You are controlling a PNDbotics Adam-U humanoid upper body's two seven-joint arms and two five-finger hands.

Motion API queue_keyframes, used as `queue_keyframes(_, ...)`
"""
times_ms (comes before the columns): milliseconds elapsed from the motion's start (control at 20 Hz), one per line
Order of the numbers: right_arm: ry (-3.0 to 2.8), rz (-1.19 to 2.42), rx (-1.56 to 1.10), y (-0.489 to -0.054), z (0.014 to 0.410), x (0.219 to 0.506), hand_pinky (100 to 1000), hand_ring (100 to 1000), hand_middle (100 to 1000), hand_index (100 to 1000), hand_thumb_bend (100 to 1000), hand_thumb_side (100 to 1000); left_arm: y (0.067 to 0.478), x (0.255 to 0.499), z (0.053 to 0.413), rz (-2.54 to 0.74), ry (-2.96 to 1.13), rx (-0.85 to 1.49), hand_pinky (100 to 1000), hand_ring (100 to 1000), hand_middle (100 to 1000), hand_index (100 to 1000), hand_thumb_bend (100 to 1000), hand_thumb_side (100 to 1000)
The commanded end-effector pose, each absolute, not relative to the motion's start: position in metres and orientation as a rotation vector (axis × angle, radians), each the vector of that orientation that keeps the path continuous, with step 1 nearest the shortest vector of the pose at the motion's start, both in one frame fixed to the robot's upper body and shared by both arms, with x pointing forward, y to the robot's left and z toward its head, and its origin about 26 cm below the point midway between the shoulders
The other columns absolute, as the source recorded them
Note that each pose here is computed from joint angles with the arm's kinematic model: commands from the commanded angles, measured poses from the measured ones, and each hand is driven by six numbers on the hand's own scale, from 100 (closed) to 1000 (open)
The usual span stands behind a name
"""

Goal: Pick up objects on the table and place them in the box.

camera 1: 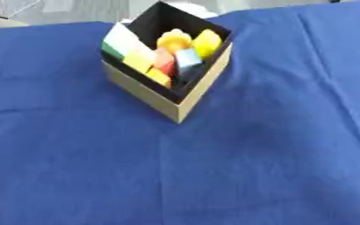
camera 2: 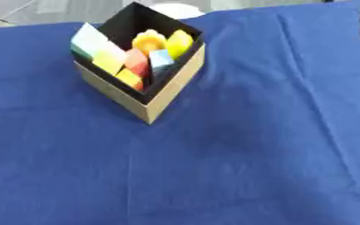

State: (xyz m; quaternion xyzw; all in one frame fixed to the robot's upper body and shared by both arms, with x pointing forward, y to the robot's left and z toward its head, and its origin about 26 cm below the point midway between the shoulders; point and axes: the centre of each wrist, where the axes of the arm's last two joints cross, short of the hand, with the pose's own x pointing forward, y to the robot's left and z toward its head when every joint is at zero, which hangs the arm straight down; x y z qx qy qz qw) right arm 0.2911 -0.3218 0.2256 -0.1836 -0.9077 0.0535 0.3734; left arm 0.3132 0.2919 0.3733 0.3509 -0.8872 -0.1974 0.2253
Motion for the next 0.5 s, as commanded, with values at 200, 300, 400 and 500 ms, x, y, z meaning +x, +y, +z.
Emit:
queue_keyframes(200,-2.378,0.176,-0.497,-0.323,0.241,0.289,840,837,733,815,100,711,0.303,0.288,0.35,-0.314,-2.5,0.834,837,809,752,851,122,595)
queue_keyframes(300,-2.385,0.173,-0.5,-0.323,0.242,0.29,841,838,734,815,100,703,0.307,0.29,0.335,-0.268,-2.491,0.78,836,807,750,848,106,600)
queue_keyframes(400,-2.389,0.169,-0.503,-0.323,0.242,0.29,841,838,735,815,100,699,0.31,0.292,0.319,-0.201,-2.491,0.719,834,804,746,846,100,610)
queue_keyframes(500,-2.39,0.163,-0.508,-0.323,0.241,0.29,841,838,735,815,100,700,0.314,0.294,0.305,-0.132,-2.486,0.677,833,801,743,845,100,623)
